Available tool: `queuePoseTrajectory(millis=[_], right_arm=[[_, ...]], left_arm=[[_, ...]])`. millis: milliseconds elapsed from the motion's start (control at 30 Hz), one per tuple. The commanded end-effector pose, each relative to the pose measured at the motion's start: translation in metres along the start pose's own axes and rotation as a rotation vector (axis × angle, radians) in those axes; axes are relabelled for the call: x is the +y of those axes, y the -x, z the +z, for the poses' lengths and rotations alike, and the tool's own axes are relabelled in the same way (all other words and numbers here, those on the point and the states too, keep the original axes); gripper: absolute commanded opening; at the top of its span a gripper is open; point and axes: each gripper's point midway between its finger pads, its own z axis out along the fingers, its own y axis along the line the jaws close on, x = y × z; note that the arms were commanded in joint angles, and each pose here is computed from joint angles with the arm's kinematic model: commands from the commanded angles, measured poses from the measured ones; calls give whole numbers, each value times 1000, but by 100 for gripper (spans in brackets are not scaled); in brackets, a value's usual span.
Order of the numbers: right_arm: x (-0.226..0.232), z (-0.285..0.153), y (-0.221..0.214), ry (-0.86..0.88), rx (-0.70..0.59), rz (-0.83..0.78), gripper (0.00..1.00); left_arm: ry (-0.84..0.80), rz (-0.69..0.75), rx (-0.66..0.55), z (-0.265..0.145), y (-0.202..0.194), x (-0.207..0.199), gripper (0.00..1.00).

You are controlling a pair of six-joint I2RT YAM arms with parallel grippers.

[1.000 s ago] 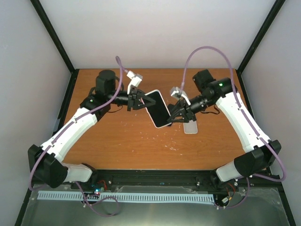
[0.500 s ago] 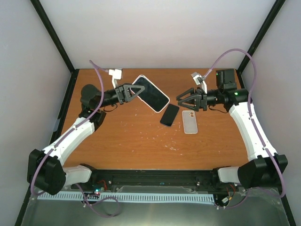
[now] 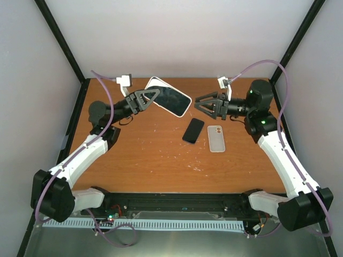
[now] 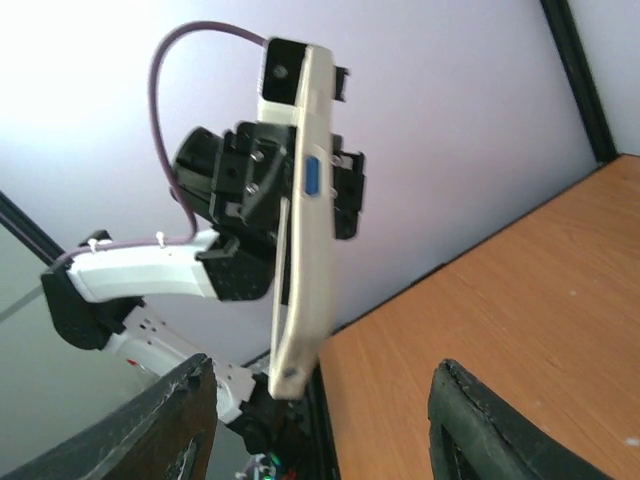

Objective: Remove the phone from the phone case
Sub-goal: Remove the phone case from the phone.

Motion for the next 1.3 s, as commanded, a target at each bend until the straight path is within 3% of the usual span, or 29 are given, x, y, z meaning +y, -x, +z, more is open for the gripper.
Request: queuePoseTrajectory(millis=[0,233,333,567,733,1100,1267], right_arm=[[14,14,28,50,-80,13,57],[18,19,31,159,-96,115,38],[18,20,31,166,-102,127,37],[18,22,25,157,-94,134,44],[19,30,15,172,-60,161,39],[32,29,20,241,-73,175,16],[44,24,24,289,-99,173,13]], left_arm=[[-90,42,-72,-2,15,-27,0],[-97,28,-79,-4,13,-26,0],[-98,24,-80,-4,12,-26,0],[-95,15,-81,-5,11,-22,0],[-99,11,-76,-4,10,-20,0],[-98,-2,-62,-2,5,-11,0],[-101,4,-40,0,-2,0,0]])
